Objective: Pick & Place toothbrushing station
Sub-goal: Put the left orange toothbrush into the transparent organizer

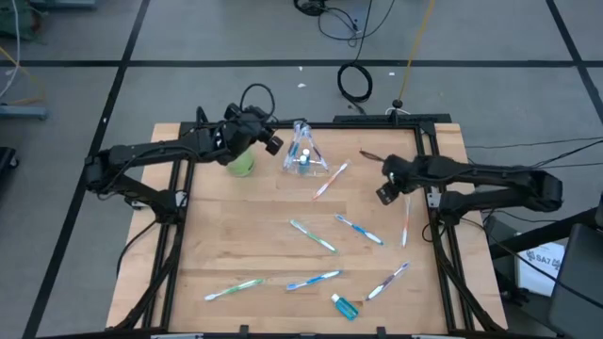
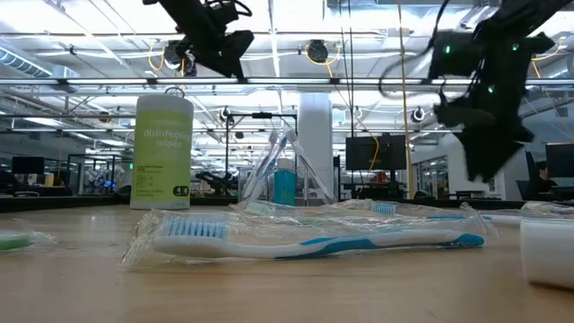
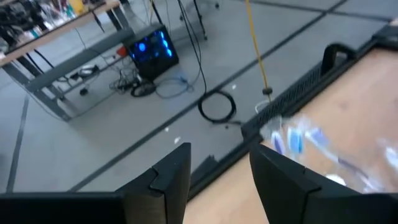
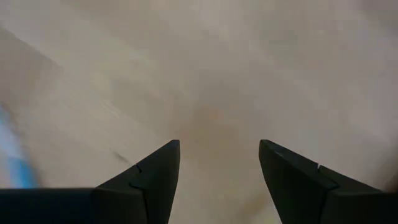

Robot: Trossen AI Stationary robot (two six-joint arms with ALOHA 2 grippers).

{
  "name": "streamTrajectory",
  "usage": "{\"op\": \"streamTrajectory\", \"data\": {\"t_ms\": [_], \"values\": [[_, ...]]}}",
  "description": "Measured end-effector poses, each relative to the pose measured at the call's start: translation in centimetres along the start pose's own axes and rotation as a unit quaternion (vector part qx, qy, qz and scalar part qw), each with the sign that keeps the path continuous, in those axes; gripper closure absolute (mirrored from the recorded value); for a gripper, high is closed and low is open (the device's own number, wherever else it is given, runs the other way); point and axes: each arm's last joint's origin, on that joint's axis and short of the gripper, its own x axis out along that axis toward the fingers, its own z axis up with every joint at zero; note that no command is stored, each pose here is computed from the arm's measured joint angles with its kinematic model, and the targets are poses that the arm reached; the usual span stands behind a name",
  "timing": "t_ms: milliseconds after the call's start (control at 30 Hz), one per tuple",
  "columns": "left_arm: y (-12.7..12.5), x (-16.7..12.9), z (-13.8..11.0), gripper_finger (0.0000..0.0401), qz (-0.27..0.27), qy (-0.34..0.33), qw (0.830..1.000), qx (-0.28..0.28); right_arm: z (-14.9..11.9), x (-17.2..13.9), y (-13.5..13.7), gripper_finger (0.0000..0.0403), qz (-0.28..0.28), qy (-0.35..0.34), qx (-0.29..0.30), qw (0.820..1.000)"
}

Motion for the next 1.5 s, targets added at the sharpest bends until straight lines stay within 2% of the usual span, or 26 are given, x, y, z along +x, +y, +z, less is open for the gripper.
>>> {"op": "streamTrajectory", "data": {"t_ms": [133,333,533,767,900,1033,1233,1500], "values": [[0.1,0.1,0.6,0.0231,0.002,-0.023,1.0,-0.003,-0.9,1.0,-0.3,0.019,-0.031,0.099,0.031,0.994],[0.3,0.1,1.5,0.0231,0.005,-0.062,0.998,0.0,-1.9,1.2,-0.8,0.019,-0.073,0.172,0.104,0.977],[0.3,0.1,1.6,0.0231,0.005,-0.069,0.998,0.002,-2.1,1.1,-1.0,0.019,-0.109,0.163,0.146,0.97],[0.3,0.1,1.5,0.0231,-0.002,-0.061,0.998,0.025,-2.9,2.8,-1.4,0.019,-0.113,0.153,0.181,0.965],[0.1,0.2,1.3,0.0231,-0.021,-0.056,0.998,0.031,-3.5,3.8,-1.6,0.0192,-0.108,0.152,0.18,0.966],[0.0,0.2,1.3,0.0231,-0.041,-0.056,0.997,0.031,-3.7,4.4,-1.5,0.0212,-0.092,0.143,0.151,0.974],[-0.2,0.1,1.1,0.0231,-0.083,-0.051,0.995,0.029,-3.8,4.5,-1.0,0.0276,-0.075,0.133,0.121,0.981],[-0.4,0.2,0.0,0.0231,-0.11,0.002,0.993,0.033,-3.7,4.4,-0.1,0.0346,-0.043,0.116,0.068,0.99]]}}
